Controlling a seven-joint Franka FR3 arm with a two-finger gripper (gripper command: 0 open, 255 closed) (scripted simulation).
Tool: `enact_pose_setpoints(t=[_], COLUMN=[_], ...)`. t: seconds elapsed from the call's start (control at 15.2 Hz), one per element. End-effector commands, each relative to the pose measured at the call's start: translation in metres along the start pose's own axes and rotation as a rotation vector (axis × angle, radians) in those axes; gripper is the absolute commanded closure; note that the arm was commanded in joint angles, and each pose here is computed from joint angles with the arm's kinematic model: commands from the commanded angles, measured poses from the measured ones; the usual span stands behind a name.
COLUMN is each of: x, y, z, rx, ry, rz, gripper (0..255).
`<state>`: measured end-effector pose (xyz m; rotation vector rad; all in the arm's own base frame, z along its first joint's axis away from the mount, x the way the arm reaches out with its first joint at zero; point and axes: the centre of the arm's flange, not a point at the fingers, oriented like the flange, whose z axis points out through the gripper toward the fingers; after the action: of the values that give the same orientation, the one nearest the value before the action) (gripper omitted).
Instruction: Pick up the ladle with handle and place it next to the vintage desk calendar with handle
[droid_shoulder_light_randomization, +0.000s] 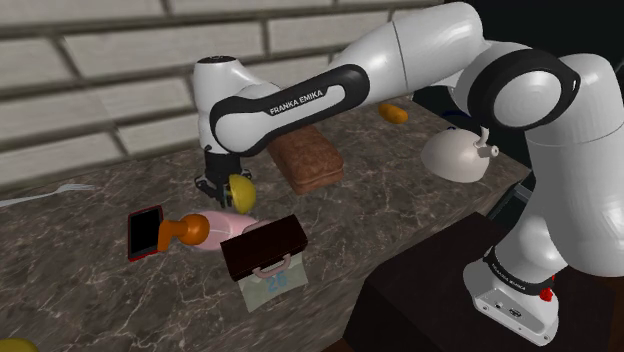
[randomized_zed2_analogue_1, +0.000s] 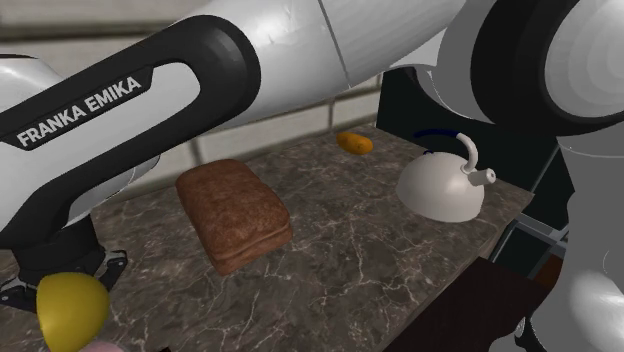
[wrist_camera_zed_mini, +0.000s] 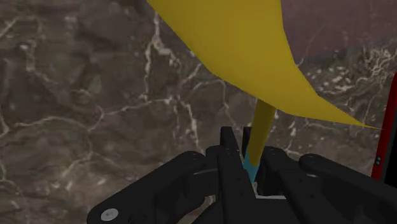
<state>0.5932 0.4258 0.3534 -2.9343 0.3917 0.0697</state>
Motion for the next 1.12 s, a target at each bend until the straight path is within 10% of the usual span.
enact_pose_setpoints(t=[0.0, 0.2, 0.26, 1.06], x=[0.001, 0.001, 0.002, 0.002], y=[0.005, 0.005, 0.004, 0.004], z=[0.009, 0.009, 0.008, -0.041], rx=[-0.014, -0.014, -0.014, -0.014], ry=[-0.01, -0.01, -0.01, -0.01], rz=[0.005, 0.005, 0.005, 0.005], gripper=[255, 255, 0, 0])
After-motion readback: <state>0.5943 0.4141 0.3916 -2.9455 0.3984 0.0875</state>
